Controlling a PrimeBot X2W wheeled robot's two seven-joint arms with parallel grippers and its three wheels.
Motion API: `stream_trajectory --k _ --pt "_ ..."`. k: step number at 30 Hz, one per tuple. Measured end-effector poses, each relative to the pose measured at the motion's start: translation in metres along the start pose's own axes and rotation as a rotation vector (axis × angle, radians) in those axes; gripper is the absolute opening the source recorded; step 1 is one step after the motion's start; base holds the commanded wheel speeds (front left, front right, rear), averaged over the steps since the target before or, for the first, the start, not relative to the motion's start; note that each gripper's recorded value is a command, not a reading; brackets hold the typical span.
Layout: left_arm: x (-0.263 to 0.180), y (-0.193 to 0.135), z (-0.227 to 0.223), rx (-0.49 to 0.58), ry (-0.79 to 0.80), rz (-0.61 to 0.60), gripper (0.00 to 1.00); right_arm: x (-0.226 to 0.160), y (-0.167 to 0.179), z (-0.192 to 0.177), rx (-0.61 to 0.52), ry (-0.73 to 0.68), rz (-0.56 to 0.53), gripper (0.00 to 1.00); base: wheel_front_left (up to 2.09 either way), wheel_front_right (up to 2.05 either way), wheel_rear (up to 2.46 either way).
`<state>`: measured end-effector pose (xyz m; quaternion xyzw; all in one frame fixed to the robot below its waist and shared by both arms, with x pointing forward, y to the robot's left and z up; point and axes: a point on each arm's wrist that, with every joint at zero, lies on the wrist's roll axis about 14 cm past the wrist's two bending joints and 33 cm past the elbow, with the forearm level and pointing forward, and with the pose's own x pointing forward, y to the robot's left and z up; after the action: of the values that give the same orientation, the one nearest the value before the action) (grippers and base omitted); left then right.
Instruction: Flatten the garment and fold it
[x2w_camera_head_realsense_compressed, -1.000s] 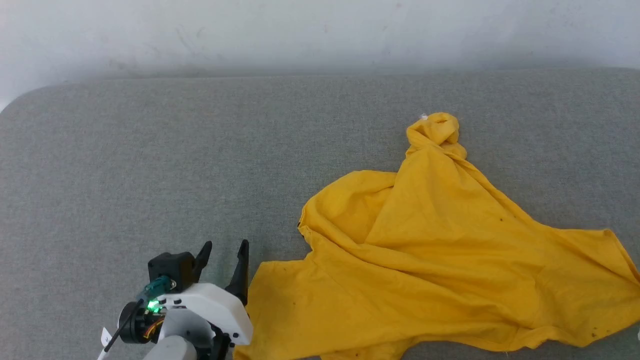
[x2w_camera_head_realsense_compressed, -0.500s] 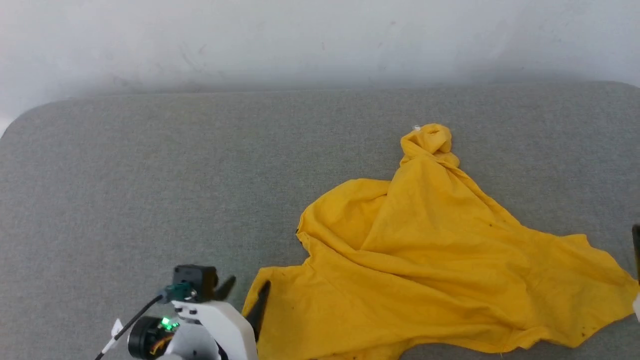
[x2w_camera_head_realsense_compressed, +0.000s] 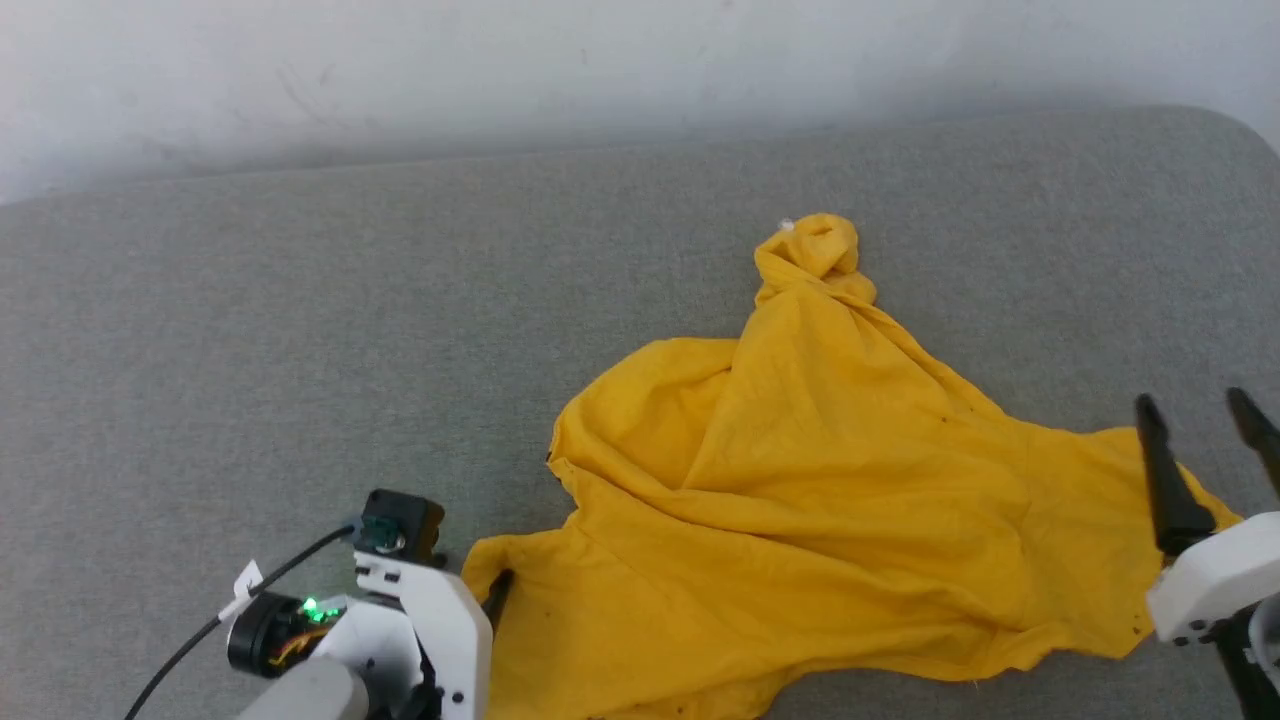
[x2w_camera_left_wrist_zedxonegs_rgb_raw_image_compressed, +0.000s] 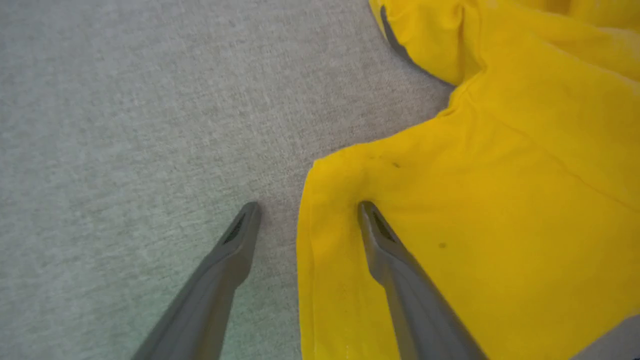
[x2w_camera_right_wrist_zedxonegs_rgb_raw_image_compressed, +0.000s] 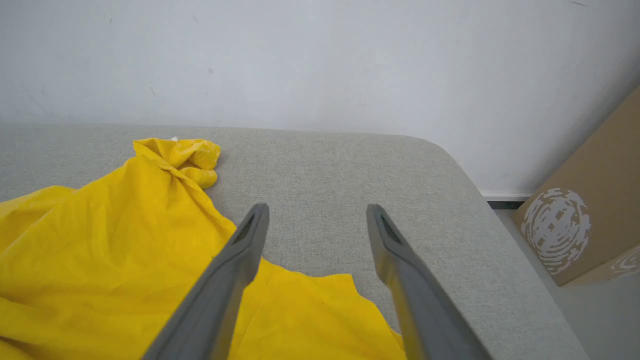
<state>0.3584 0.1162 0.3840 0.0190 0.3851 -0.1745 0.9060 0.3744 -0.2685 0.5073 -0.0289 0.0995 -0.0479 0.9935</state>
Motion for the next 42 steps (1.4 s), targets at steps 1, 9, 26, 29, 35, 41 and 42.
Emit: stream_trajectory --k 1,9,26,29,35,41,42 --pt "0.004 -0.001 0.002 0.001 0.004 -0.01 1.0 0.0 0.003 -0.003 0.0 0.01 0.008 1.0 0.0 0.0 0.0" --pt "0.021 0.012 0.039 -0.006 -0.155 0.006 0.0 0.001 0.017 -0.024 0.007 0.071 0.055 1.0 0.0 0.0 0.0" --pt "-0.005 0.098 0.092 -0.076 -0.484 0.281 1.0 0.008 0.052 -0.042 0.017 0.14 0.163 1.0 0.0 0.0 0.0" --pt "-0.014 0.101 0.107 -0.077 -0.592 0.312 1.0 0.007 0.05 -0.044 0.032 0.148 0.151 1.0 0.0 0.0 0.0" --pt "-0.05 0.094 0.133 -0.058 -0.792 0.339 1.0 -0.011 0.034 -0.061 0.067 0.235 0.076 1.0 0.0 0.0 0.0" --pt "-0.091 0.083 0.137 -0.037 -0.914 0.38 1.0 -0.039 0.009 -0.097 0.074 0.435 -0.021 1.0 0.0 0.0 0.0" --pt "-0.098 0.081 0.138 -0.032 -0.93 0.386 1.0 -0.042 0.005 -0.102 0.077 0.463 -0.033 1.0 0.0 0.0 0.0"
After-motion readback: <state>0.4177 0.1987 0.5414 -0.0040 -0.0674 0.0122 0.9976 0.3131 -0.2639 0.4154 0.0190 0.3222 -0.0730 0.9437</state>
